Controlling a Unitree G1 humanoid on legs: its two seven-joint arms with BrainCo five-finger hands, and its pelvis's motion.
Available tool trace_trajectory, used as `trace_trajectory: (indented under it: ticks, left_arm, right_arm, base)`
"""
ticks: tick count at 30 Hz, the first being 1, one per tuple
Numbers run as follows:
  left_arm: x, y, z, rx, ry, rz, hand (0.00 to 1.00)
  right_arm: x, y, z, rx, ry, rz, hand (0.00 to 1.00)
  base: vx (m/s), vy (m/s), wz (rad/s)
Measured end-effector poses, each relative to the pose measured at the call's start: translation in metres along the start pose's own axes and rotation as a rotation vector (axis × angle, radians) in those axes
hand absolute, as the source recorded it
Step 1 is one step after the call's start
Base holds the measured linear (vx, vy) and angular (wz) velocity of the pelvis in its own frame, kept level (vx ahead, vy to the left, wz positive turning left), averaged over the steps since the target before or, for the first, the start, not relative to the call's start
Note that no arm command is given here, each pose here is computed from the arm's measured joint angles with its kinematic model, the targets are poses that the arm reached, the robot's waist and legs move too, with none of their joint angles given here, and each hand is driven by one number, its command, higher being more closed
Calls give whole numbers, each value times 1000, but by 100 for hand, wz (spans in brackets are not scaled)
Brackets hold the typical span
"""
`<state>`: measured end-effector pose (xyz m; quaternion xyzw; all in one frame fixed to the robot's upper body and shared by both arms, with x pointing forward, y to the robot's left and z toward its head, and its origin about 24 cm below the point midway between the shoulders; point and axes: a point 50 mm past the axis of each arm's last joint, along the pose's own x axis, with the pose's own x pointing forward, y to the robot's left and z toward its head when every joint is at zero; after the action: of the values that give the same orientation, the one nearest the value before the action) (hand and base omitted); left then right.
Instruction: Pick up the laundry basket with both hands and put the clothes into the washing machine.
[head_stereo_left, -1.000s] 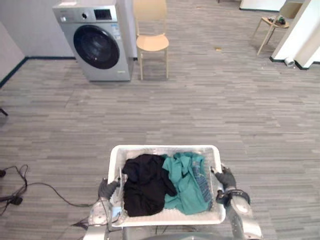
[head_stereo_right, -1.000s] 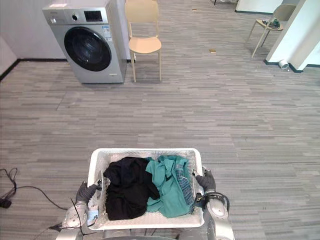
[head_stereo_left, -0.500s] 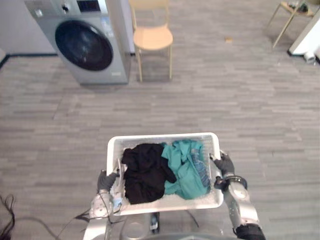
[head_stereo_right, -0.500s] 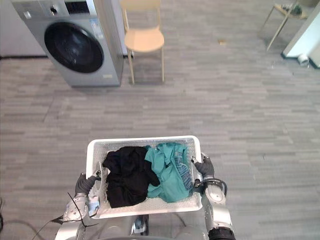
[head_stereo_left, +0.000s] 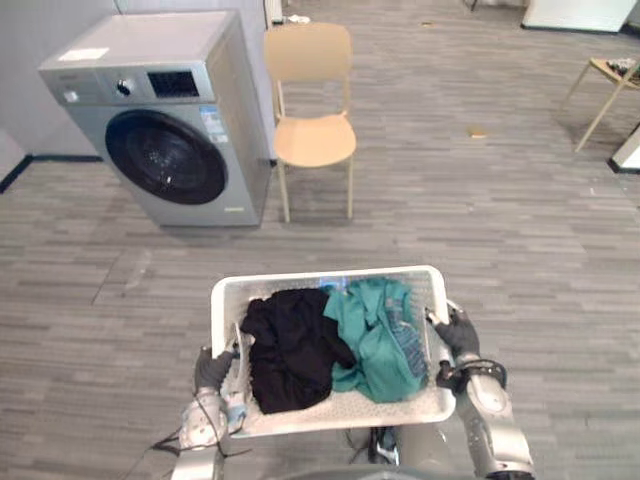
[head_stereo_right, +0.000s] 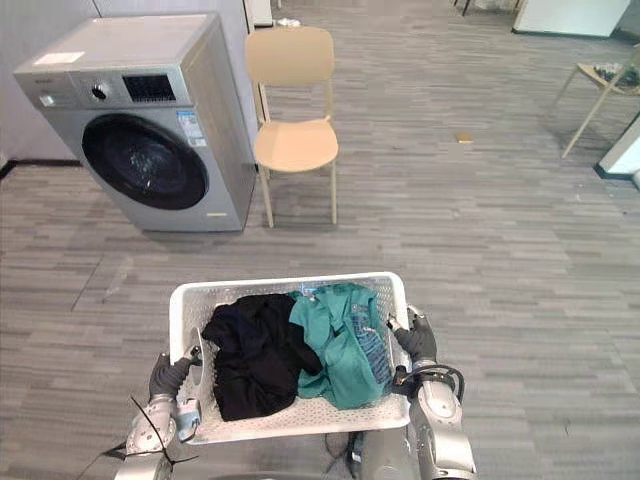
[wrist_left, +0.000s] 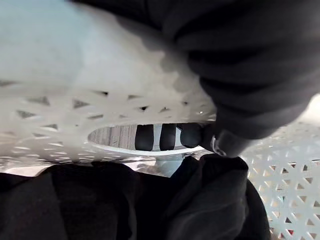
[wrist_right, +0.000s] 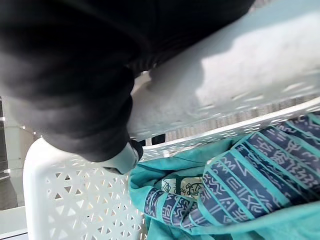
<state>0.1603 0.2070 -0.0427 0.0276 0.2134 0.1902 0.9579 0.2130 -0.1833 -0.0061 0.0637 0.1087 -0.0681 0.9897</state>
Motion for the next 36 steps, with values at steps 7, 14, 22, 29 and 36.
trace_trajectory:
  ticks: [7,14,22,29,36]
  left_arm:
    - [2,0,5,-11,-30,5,100]
    - [11,0,18,-17,-76,17,100]
    - [18,6,29,74,-106,14,100]
    - [21,-2,41,108,-158,-31,100]
    - [11,-9,23,80,-91,-28,100]
  right_arm:
    - [5,0,4,6,-17,-15,100]
    - [20,6,8,26,-31,-10,100]
    - [16,10,-7,87,16,-50,100]
    - [9,0,-7,114,-3,-100,100]
    - [3,-10,-13,73,34,-119,100]
  base:
    - [588,-21,-22]
    - [593,315,-17]
    - [630,321,20]
    - [613,-1,81]
    - [706,-169,5]
